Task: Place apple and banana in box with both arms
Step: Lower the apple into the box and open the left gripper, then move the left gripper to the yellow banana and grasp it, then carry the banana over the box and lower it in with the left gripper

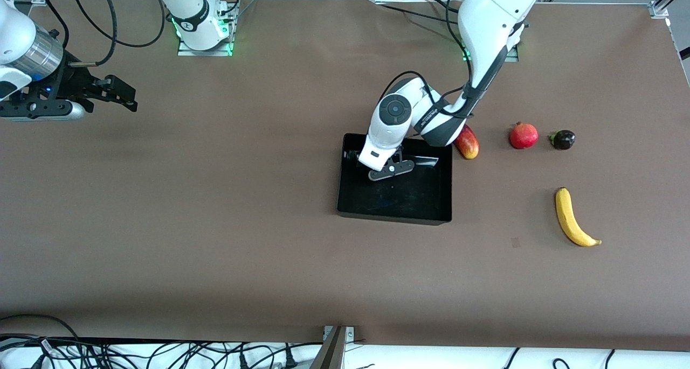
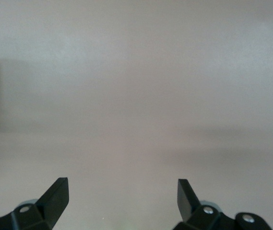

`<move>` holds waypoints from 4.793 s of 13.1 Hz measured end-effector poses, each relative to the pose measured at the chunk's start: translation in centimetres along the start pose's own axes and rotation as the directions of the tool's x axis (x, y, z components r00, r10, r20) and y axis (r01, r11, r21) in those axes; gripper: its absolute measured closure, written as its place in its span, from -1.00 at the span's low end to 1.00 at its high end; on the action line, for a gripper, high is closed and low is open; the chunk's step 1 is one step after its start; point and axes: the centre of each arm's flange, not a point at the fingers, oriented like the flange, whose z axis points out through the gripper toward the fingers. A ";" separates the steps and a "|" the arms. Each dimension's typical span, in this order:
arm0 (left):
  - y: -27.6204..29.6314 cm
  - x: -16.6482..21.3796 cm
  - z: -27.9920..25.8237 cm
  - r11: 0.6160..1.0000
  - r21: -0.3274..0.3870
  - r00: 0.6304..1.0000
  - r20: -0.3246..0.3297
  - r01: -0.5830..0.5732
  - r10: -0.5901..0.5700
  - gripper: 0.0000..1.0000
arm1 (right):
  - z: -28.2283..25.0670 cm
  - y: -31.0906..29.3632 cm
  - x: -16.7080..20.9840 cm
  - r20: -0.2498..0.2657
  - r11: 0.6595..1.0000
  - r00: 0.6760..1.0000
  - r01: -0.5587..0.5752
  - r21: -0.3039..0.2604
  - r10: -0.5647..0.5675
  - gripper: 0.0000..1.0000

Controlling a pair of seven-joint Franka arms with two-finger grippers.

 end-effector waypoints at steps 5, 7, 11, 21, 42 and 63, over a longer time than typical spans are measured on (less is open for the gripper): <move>0.5 -0.6 0.8 1.000 0.003 0.999 -0.032 -0.027 0.027 -0.42 | -0.4 0.0 1.4 -0.017 1.000 1.000 0.000 -0.014 0.000 -1.00; 0.5 -0.7 0.8 1.000 0.005 0.999 -0.030 -0.016 0.016 -0.82 | -0.7 0.2 1.5 -0.022 1.000 1.000 0.000 -0.022 0.000 -1.00; -0.4 1.1 -2.5 0.996 0.083 0.999 -0.024 0.027 -0.025 -1.00 | -0.7 0.1 1.8 -0.024 1.000 1.000 0.001 -0.023 -0.001 -1.00; -28.0 23.5 -14.3 0.971 0.170 0.982 0.111 -0.170 0.152 -1.00 | -0.2 0.0 2.5 -0.039 1.000 0.999 0.001 -0.025 -0.002 -1.00; -31.3 26.1 -12.8 0.939 0.128 0.940 0.171 -0.318 0.295 0.33 | -0.4 -0.1 2.6 -0.050 1.000 0.999 0.004 -0.024 -0.005 -1.00; -5.2 9.0 -0.4 0.988 0.118 0.994 0.056 -0.096 0.090 0.33 | -0.6 -0.2 2.9 -0.073 1.000 0.997 0.004 -0.022 -0.006 -1.00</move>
